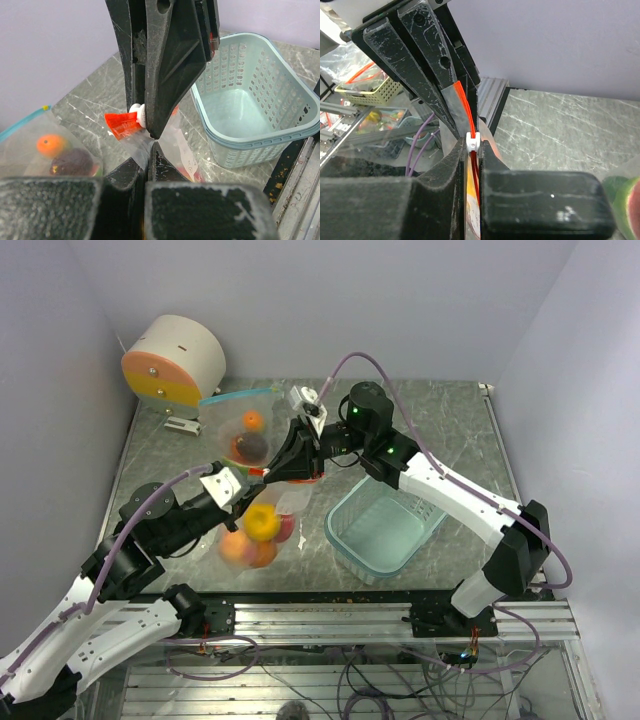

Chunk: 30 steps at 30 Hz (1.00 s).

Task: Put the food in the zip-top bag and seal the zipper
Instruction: Zip the zipper food storage bag at the center of the board.

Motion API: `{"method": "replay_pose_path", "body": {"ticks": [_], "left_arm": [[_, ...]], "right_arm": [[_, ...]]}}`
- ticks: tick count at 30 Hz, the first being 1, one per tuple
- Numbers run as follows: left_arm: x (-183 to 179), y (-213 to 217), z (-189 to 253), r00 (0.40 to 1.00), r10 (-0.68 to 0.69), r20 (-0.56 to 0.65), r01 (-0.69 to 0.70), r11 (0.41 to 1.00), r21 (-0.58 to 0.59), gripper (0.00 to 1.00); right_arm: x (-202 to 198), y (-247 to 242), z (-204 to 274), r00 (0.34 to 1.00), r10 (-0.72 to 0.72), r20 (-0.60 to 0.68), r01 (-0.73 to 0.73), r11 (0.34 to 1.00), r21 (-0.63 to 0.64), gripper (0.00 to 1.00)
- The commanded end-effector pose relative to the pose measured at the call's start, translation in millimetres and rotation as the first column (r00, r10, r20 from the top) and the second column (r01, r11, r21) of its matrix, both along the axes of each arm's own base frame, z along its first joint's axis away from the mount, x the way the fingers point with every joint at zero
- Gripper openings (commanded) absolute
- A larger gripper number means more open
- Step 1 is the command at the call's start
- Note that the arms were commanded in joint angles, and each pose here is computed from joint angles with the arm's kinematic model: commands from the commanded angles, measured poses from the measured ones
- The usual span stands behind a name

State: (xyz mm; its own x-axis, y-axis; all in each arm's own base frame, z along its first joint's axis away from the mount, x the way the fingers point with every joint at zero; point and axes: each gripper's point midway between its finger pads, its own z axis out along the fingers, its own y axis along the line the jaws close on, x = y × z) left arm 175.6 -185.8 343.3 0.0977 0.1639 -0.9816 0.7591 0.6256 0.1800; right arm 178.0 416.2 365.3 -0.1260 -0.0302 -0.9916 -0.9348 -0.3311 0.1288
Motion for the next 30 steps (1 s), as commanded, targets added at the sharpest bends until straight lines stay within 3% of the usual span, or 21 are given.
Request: {"method": "replay_pose_path", "body": {"ticks": [1,17,30], "left_arm": [[1.1,4.2,21.2,0.999,0.022,0.047,-0.019,0.998,-0.051,0.07],[-7.4,38.7,52.5,0.986,0.126,0.106,-0.116,0.988,-0.100,0.07],[-4.8,84.3,76.7,0.938,0.323,0.127,-0.300,0.938,-0.172,0.07]], "right_arm": [[0.2,-0.2,9.6,1.000,-0.004,0.016,0.004,1.000,0.014,0.00],[17.3,-17.3,-40.7,1.000,0.001,0.013,0.001,0.994,-0.106,0.01],[48.0,-41.5,-76.7,0.997,-0.055,-0.048,0.047,0.987,-0.157,0.00]]}}
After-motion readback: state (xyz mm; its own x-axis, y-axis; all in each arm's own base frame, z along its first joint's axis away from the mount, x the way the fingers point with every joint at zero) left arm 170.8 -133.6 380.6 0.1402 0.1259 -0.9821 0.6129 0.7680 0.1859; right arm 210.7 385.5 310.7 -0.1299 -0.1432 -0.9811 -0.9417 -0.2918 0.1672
